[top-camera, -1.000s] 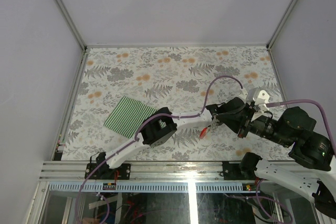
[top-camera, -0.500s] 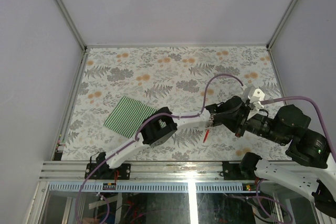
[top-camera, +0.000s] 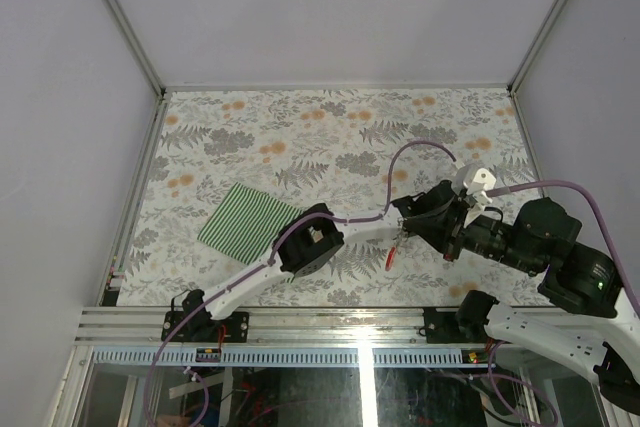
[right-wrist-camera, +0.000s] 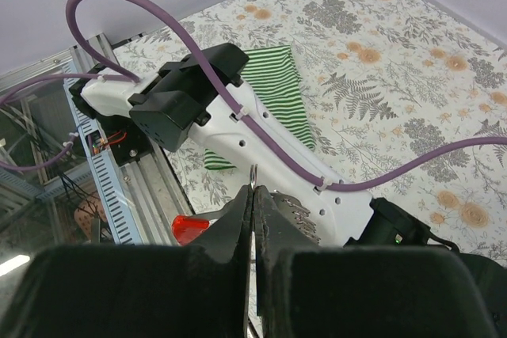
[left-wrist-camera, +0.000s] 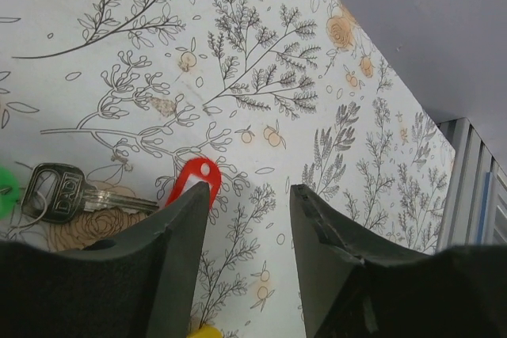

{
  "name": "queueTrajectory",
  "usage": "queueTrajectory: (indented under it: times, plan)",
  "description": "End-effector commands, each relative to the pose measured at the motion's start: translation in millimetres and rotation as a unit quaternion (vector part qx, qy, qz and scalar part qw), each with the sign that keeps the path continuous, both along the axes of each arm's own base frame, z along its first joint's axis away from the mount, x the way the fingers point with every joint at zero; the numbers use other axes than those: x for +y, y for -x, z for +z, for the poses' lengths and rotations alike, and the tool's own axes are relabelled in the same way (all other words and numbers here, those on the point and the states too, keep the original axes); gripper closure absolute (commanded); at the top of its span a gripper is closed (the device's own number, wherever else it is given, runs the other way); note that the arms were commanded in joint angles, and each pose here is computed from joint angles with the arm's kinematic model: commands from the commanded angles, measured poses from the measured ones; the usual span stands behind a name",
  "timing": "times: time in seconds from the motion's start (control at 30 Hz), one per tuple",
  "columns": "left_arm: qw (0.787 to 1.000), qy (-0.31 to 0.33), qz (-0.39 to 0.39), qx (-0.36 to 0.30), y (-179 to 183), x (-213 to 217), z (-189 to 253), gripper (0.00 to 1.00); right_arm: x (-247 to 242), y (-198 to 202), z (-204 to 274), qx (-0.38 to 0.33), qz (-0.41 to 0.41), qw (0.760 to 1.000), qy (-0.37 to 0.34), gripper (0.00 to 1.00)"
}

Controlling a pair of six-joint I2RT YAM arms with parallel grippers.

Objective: Put the keys on the keyring

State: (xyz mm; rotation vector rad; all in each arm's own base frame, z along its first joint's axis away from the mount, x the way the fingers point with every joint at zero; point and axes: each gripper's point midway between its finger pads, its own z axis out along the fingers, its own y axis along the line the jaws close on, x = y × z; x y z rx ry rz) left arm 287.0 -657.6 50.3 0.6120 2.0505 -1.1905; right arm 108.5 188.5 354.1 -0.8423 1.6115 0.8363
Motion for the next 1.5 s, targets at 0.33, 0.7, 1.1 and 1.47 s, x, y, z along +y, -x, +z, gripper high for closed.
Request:
queueTrajectory:
  times: [0.33,0.7,1.1,1.47]
  plan:
    - [1.000,0.012,0.011,0.012,-10,-7,3,0.52,6,-6,16,-0.015,-0.008,0.999,-0.028,1.00]
    - [0.999,-0.020,0.033,0.016,-14,3,-11,0.52,6,-6,14,-0.014,-0.006,0.999,-0.029,1.00]
    - [0.995,-0.071,0.049,0.040,-13,32,-22,0.52,5,-5,14,-0.014,-0.008,0.999,-0.033,1.00]
    - [0.990,-0.127,0.035,0.040,-1,65,-37,0.53,7,-4,17,-0.017,-0.002,0.999,-0.037,1.00]
